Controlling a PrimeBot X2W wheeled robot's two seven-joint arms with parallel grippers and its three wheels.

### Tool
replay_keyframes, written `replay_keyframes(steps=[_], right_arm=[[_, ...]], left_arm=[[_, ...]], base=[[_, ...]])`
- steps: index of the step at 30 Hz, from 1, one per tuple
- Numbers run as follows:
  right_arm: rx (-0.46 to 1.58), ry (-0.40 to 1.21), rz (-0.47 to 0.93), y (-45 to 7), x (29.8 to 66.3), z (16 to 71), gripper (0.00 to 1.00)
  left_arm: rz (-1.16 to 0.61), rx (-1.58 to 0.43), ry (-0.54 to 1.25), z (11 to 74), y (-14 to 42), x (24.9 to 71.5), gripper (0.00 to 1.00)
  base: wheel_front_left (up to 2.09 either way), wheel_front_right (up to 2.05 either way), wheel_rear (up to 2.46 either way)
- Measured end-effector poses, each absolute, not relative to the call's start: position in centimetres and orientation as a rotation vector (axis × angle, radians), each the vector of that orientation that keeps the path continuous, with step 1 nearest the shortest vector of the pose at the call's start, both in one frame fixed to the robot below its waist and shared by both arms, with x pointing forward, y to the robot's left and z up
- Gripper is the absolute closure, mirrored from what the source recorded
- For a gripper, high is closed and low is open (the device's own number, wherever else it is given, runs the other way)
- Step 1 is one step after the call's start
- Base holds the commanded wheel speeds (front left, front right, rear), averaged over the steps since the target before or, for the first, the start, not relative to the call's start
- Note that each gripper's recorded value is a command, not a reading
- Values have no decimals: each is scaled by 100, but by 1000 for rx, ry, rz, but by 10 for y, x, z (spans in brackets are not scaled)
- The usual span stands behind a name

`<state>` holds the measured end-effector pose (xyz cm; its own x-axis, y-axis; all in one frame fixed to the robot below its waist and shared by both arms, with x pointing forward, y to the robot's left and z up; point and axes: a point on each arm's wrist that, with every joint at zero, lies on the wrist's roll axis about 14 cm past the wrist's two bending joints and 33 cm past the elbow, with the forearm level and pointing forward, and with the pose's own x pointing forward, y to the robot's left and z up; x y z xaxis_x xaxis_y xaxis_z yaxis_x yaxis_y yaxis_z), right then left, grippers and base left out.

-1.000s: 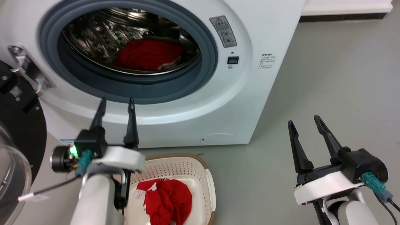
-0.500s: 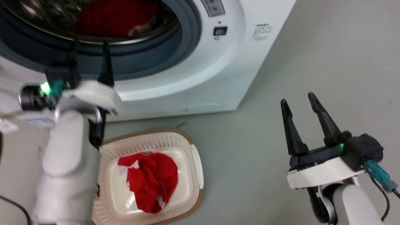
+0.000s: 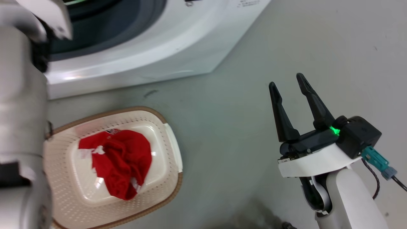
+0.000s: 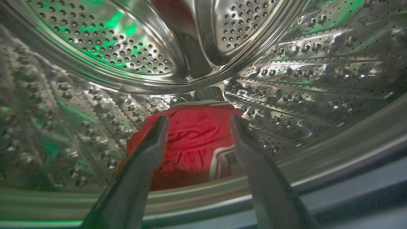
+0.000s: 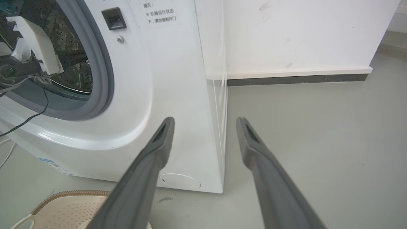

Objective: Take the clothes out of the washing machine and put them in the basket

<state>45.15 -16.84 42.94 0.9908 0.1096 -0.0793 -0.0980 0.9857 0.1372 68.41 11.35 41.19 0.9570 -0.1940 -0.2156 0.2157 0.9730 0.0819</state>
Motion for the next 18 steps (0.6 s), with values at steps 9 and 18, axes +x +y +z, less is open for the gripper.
replay_keyframes(steps=[9, 18], right_arm=[[152, 159, 53, -186, 451, 402, 0], [162, 221, 8, -198, 443, 382, 0]], left_arm=[[-214, 162, 457, 363, 111, 734, 0], [-221, 201, 736, 309, 107, 753, 0]], base=[[0, 0, 0], [0, 0, 0]])
